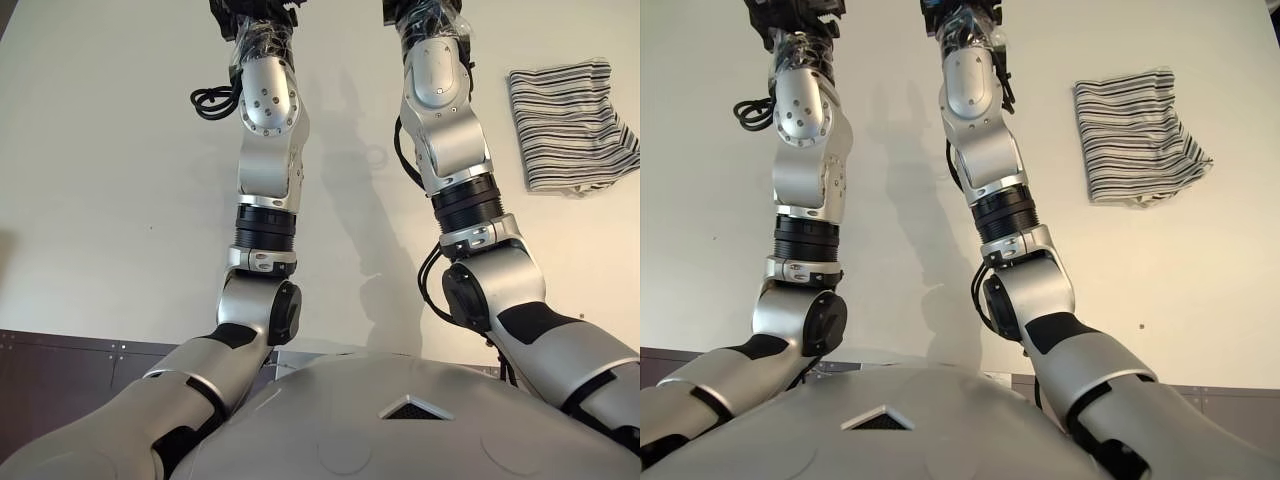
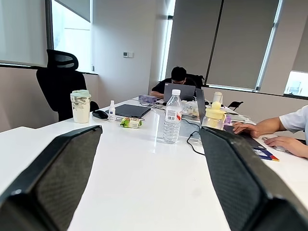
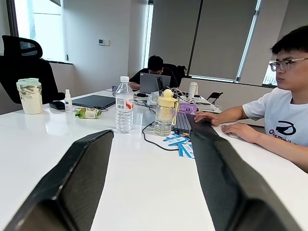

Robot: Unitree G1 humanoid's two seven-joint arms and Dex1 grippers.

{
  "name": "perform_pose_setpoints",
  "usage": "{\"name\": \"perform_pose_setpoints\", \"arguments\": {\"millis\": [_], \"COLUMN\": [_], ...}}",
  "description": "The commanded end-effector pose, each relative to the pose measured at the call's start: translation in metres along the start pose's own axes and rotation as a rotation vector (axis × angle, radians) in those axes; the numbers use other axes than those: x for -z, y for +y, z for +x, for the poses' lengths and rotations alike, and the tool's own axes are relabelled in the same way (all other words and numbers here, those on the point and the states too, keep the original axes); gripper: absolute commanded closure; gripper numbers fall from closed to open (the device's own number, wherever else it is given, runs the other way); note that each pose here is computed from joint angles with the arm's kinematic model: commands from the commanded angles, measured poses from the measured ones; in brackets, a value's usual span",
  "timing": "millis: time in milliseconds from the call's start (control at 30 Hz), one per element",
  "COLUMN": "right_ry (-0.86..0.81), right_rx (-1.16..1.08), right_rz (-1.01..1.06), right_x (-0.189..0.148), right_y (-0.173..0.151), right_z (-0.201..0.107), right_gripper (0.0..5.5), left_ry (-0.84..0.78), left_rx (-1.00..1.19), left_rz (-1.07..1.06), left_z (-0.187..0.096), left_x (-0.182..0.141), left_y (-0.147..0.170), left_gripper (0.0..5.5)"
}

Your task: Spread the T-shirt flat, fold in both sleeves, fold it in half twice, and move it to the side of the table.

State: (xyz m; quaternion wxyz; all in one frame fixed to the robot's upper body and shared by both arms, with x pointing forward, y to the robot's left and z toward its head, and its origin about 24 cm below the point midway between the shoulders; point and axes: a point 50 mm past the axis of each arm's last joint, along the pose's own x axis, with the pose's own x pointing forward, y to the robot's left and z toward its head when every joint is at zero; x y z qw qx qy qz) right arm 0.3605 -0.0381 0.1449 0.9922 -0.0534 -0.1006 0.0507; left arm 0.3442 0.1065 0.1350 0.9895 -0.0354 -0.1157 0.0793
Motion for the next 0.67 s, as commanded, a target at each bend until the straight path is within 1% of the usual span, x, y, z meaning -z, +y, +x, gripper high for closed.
{"name": "perform_pose_setpoints", "arguments": {"millis": [33,133,233,333,433,533,600,667], "right_ry": [-0.001,0.021,0.011,-0.001,-0.001,-0.012,-0.011,-0.003], "right_rx": [-0.006,-0.011,0.013,0.110,0.212,0.283,0.302,0.295], "right_rz": [0.024,0.028,0.033,0.062,0.080,0.090,0.099,0.100], "right_x": [-0.004,0.002,0.001,-0.002,0.000,-0.004,-0.005,-0.004], "right_y": [0.015,0.024,0.028,0.026,0.016,0.004,0.001,0.008], "right_z": [-0.004,-0.011,-0.016,-0.021,-0.019,-0.004,0.005,0.008], "right_gripper": [2.58,2.58,2.04,1.97,1.97,1.97,1.97,1.97], "left_ry": [-0.001,0.003,-0.002,0.005,0.025,0.024,0.022,-0.007], "left_rx": [0.028,0.058,0.074,0.127,0.215,0.262,0.266,0.256], "left_rz": [0.036,0.075,0.144,0.189,0.216,0.234,0.226,0.228], "left_z": [0.003,0.004,0.007,0.017,0.029,0.039,0.041,0.039], "left_x": [-0.002,-0.001,-0.003,-0.009,-0.010,-0.008,-0.006,-0.005], "left_y": [-0.001,0.007,0.019,0.027,0.016,-0.002,-0.011,-0.019], "left_gripper": [1.77,1.77,1.74,1.74,1.74,1.74,1.74,1.74]}}
